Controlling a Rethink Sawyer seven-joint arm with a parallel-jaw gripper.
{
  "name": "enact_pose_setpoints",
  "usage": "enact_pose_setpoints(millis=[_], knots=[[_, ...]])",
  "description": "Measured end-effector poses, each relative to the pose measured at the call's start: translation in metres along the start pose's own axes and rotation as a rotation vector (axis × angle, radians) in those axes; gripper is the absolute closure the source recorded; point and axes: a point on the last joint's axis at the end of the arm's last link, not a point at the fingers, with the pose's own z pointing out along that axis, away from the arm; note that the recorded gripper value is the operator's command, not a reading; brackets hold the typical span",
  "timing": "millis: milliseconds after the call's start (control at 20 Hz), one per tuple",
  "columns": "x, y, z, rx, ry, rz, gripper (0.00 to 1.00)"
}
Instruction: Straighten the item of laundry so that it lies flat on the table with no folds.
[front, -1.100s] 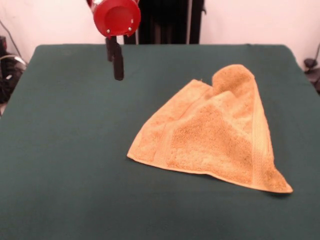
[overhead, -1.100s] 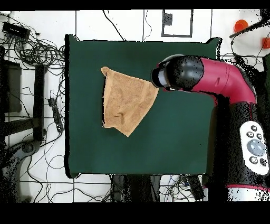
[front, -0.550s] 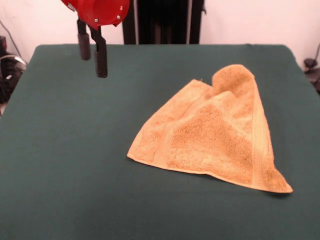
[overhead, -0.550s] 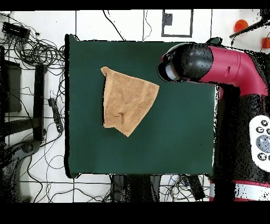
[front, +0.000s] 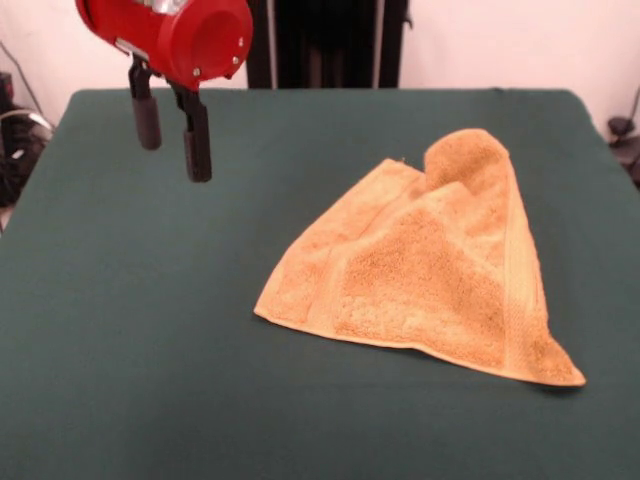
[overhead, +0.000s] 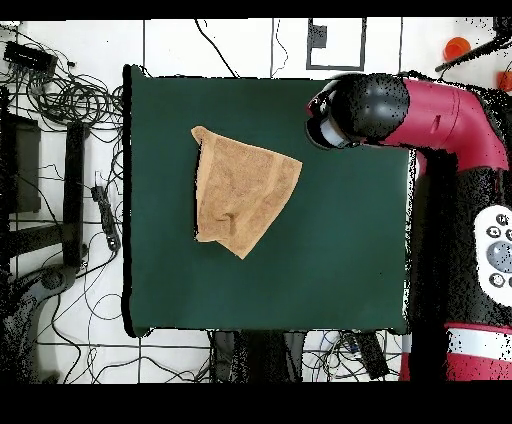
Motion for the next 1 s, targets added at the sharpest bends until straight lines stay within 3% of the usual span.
enact_pose_setpoints(millis=[1000], knots=[[-0.004, 0.007, 0.051, -0.006, 0.068, -0.278, 0.0]])
